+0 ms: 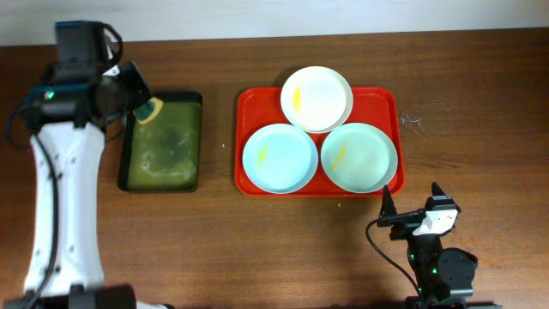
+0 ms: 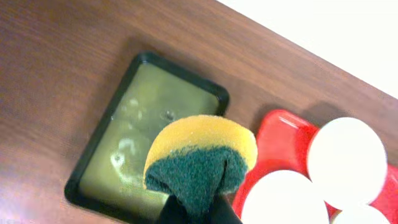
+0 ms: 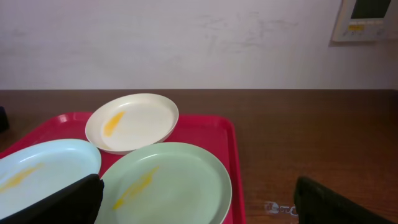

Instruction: Clean dirty plates on tray and stack at the side

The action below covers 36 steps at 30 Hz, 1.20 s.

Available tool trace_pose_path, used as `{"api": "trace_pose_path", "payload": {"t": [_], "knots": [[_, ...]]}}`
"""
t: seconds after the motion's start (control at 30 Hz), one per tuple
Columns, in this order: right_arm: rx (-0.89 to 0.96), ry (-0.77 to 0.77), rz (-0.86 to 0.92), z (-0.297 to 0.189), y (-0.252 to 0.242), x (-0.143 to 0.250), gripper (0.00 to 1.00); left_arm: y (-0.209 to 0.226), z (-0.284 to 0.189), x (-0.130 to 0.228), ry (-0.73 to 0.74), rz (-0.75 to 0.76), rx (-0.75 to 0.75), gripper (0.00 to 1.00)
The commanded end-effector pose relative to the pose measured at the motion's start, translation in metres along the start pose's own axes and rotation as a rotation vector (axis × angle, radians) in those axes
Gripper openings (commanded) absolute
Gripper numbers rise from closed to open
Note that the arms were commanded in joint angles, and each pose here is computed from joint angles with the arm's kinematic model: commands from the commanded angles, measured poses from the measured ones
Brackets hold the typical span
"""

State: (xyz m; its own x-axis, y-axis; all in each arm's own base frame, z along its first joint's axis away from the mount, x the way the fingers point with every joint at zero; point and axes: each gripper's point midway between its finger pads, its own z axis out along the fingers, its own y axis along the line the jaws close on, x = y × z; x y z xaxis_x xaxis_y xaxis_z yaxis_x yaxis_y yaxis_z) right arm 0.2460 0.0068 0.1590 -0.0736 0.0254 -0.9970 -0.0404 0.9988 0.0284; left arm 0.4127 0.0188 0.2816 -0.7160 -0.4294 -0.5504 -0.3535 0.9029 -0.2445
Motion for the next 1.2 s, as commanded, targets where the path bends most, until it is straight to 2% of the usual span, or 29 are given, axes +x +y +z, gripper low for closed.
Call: {"api": "trace_pose_path", "payload": {"t": [0.0, 0.17, 0.27, 0.37, 0.47, 0.67, 0.7, 0.77, 0.83, 0.93, 0.97, 1.07, 1.1, 1.17], "knots": [[0.003, 0.002, 0.001, 0.000, 0.000, 0.002, 0.98, -0.031, 0.033, 0.054, 0.202, 0.069, 0.084, 0.00], [0.003, 0.003, 0.001, 0.000, 0.000, 0.003, 0.98, -0.106, 0.089, 0.142, 0.356, 0.217, 0.283, 0.00], [0.003, 0.003, 0.001, 0.000, 0.000, 0.003, 0.98, -0.144, 0.108, 0.174, 0.330, 0.318, 0.337, 0.00], [0.003, 0.003, 0.001, 0.000, 0.000, 0.003, 0.98, -0.168, 0.126, 0.185, 0.232, 0.404, 0.283, 0.00], [0.003, 0.002, 0.001, 0.000, 0.000, 0.002, 0.98, -0.177, 0.147, 0.198, 0.167, 0.411, 0.186, 0.00], [0.003, 0.002, 0.001, 0.000, 0.000, 0.002, 0.99, -0.182, 0.192, 0.236, 0.196, 0.465, 0.140, 0.00], [0.003, 0.002, 0.001, 0.000, 0.000, 0.002, 0.98, -0.179, 0.197, 0.241, 0.213, 0.468, 0.132, 0.04], [0.003, 0.003, 0.001, 0.000, 0.000, 0.003, 0.98, -0.178, 0.201, 0.247, 0.234, 0.471, 0.134, 0.20], [0.003, 0.003, 0.001, 0.000, 0.000, 0.003, 0.99, -0.180, 0.200, 0.244, 0.224, 0.468, 0.140, 0.63], [0.003, 0.003, 0.001, 0.000, 0.000, 0.003, 0.98, -0.189, 0.181, 0.217, 0.193, 0.444, 0.158, 0.78], [0.003, 0.003, 0.001, 0.000, 0.000, 0.003, 0.98, -0.192, 0.170, 0.205, 0.178, 0.434, 0.166, 0.80], [0.003, 0.003, 0.001, 0.000, 0.000, 0.003, 0.98, -0.198, 0.106, 0.142, 0.077, 0.374, 0.210, 0.92], [0.003, 0.003, 0.001, 0.000, 0.000, 0.003, 0.98, -0.195, 0.088, 0.125, 0.044, 0.355, 0.218, 1.00], [0.003, 0.002, 0.001, 0.000, 0.000, 0.002, 0.98, -0.176, 0.056, 0.095, -0.023, 0.312, 0.201, 0.99]]}}
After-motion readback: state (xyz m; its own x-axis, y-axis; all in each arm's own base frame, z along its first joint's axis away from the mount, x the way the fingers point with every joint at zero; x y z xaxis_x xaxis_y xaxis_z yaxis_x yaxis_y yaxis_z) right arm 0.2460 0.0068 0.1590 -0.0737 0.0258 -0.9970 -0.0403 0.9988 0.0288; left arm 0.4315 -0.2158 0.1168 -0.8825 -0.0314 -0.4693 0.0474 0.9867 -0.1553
